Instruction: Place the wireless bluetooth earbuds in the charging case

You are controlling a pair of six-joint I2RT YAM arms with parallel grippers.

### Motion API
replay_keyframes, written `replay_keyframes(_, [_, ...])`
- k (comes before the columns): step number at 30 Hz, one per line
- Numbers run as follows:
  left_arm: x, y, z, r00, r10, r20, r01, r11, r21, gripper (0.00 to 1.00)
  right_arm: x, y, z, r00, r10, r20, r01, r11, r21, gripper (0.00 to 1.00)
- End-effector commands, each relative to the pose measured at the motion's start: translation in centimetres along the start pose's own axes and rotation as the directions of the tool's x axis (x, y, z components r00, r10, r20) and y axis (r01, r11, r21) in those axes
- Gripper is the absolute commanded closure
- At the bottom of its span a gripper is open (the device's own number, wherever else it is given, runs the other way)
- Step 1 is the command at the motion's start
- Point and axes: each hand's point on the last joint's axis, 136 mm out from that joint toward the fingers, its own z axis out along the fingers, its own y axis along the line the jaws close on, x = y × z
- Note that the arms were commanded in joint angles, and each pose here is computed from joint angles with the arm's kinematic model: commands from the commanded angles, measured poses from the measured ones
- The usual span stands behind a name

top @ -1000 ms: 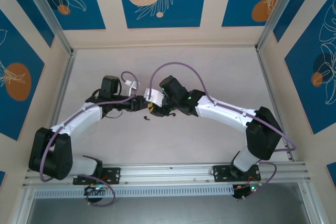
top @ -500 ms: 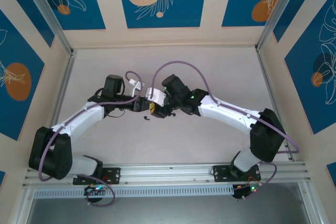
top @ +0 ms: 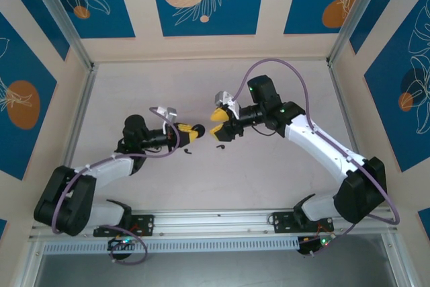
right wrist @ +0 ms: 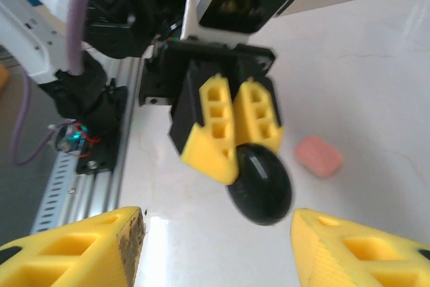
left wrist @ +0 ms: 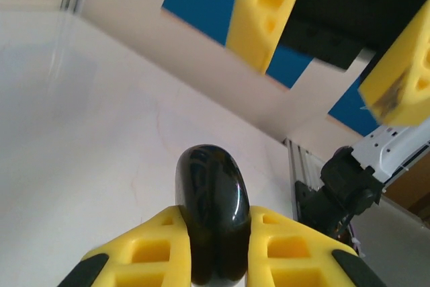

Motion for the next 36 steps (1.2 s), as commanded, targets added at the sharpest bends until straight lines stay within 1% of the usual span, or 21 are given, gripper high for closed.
replay_keyframes(1, [-2.5, -2.9, -0.1, 0.986, 0.127, 0.104, -0.140, 0.982, 0.129, 0.95, -0.5, 1.2, 0.0, 0.997, 0.080, 0.009, -0.078, 0.986, -0.145, 0.41])
replay_keyframes(2, [-2.6, -3.0, -0.1, 0.985, 0.128, 0.114, -0.144, 0.979, 0.144, 0.95, -0.6, 1.1, -0.1, 0.995, 0.097, 0.013, -0.093, 0.981, -0.169, 0.42])
replay_keyframes(5, [-2.5, -3.2, 0.2, 0.987, 0.126, 0.099, -0.142, 0.975, 0.172, 0.95, -1.4, 1.0, 0.0, 0.991, 0.136, 0.016, -0.128, 0.961, -0.244, 0.43])
replay_keyframes(10, [-2.7, -3.5, 0.1, 0.983, 0.147, 0.107, -0.164, 0.971, 0.175, 0.95, -2.0, 1.1, 0.4, 0.985, 0.170, 0.019, -0.154, 0.931, -0.330, 0.47])
replay_keyframes(15, [-3.0, -3.9, 0.1, 0.983, 0.153, 0.106, -0.171, 0.967, 0.189, 0.95, -1.9, 0.8, 1.1, 0.986, 0.166, 0.003, -0.155, 0.925, -0.347, 0.48])
replay_keyframes(18, [-3.3, -4.1, 0.1, 0.981, 0.157, 0.110, -0.176, 0.965, 0.192, 0.95, -1.9, 0.7, 1.7, 0.988, 0.154, -0.013, -0.149, 0.924, -0.353, 0.50])
replay_keyframes(26, [-3.7, -4.7, 0.2, 0.980, 0.162, 0.118, -0.184, 0.962, 0.202, 0.95, -1.7, -0.1, 2.5, 0.992, 0.125, -0.029, -0.128, 0.934, -0.333, 0.54])
replay_keyframes(27, [-3.8, -4.8, 0.2, 0.979, 0.163, 0.121, -0.185, 0.962, 0.203, 0.95, -1.7, -0.1, 2.6, 0.992, 0.123, -0.029, -0.125, 0.934, -0.334, 0.55])
replay_keyframes(29, [-4.0, -4.9, 0.2, 0.978, 0.165, 0.125, -0.188, 0.962, 0.200, 0.95, -1.6, -0.1, 2.6, 0.993, 0.117, -0.031, -0.121, 0.936, -0.331, 0.63])
replay_keyframes(31, [-4.2, -4.9, 0.2, 0.978, 0.166, 0.130, -0.190, 0.961, 0.200, 0.95, -1.5, -0.1, 2.6, 0.993, 0.116, -0.035, -0.121, 0.937, -0.328, 0.77])
replay_keyframes(32, [-4.3, -4.9, 0.2, 0.978, 0.164, 0.130, -0.188, 0.962, 0.200, 0.94, -1.6, -0.2, 2.5, 0.993, 0.111, -0.033, -0.116, 0.938, -0.326, 0.83])
replay_keyframes(33, [-4.4, -5.0, 0.2, 0.977, 0.167, 0.133, -0.191, 0.961, 0.198, 0.91, -1.6, -0.2, 2.4, 0.993, 0.110, -0.031, -0.115, 0.939, -0.325, 0.87])
replay_keyframes(36, [-4.2, -4.9, 0.2, 0.975, 0.173, 0.136, -0.197, 0.961, 0.192, 0.74, -2.2, 0.0, 2.0, 0.994, 0.106, -0.012, -0.104, 0.939, -0.328, 0.90])
